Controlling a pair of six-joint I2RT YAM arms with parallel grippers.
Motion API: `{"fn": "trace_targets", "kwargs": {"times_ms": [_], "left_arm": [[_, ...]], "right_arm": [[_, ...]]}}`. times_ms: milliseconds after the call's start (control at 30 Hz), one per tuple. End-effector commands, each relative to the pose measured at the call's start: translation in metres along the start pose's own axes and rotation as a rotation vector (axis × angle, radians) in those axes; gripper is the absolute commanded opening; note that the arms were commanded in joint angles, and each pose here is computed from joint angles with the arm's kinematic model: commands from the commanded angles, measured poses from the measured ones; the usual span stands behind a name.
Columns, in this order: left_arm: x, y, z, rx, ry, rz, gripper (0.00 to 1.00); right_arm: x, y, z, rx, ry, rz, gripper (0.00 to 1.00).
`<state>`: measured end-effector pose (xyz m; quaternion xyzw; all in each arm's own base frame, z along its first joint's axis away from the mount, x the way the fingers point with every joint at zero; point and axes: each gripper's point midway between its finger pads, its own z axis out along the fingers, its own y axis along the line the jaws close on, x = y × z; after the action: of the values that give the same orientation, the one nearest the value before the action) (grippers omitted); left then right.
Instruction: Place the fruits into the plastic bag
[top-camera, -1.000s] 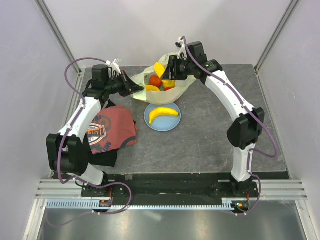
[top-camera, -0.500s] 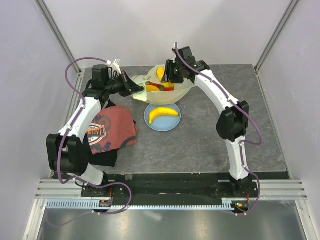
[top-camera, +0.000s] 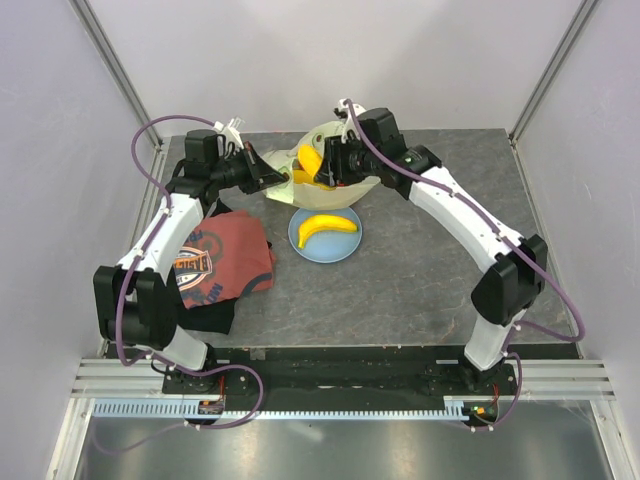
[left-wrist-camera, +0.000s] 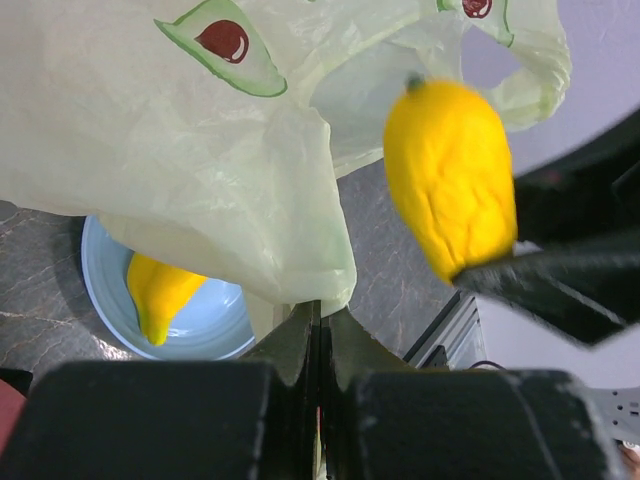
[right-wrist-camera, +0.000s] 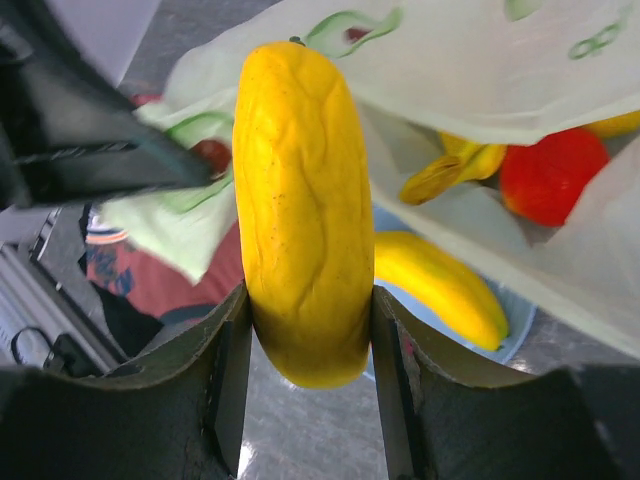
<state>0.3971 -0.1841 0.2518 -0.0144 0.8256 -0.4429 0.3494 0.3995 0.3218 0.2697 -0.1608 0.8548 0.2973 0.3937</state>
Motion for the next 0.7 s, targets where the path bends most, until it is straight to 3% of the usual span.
{"fn": "trace_targets", "kwargs": {"times_ms": [0,133,300,667], "left_arm": [[-0.008,-0.008,0.003,0.023,-0.007,0.002,0.02],[-0.010,-0.012,0.001,0.032,-0.011,0.015,0.02],[-0.006,-0.012,0.000,0.033,-0.004,0.010,0.02],[0.004,-0.010,-0.006,0.027,0.001,0.007,0.01]], "right_arm": [[0.036,0.006,0.008,-0.024,0.095,-0.032,0.00],[0.059,-0.010,0.021,0.050,0.182,-0.025,0.00],[0.055,-0.026,0.035,0.126,0.192,-0.032,0.00],[0.008,-0.033,0.049,0.130,0.089,0.134,0.00]]}}
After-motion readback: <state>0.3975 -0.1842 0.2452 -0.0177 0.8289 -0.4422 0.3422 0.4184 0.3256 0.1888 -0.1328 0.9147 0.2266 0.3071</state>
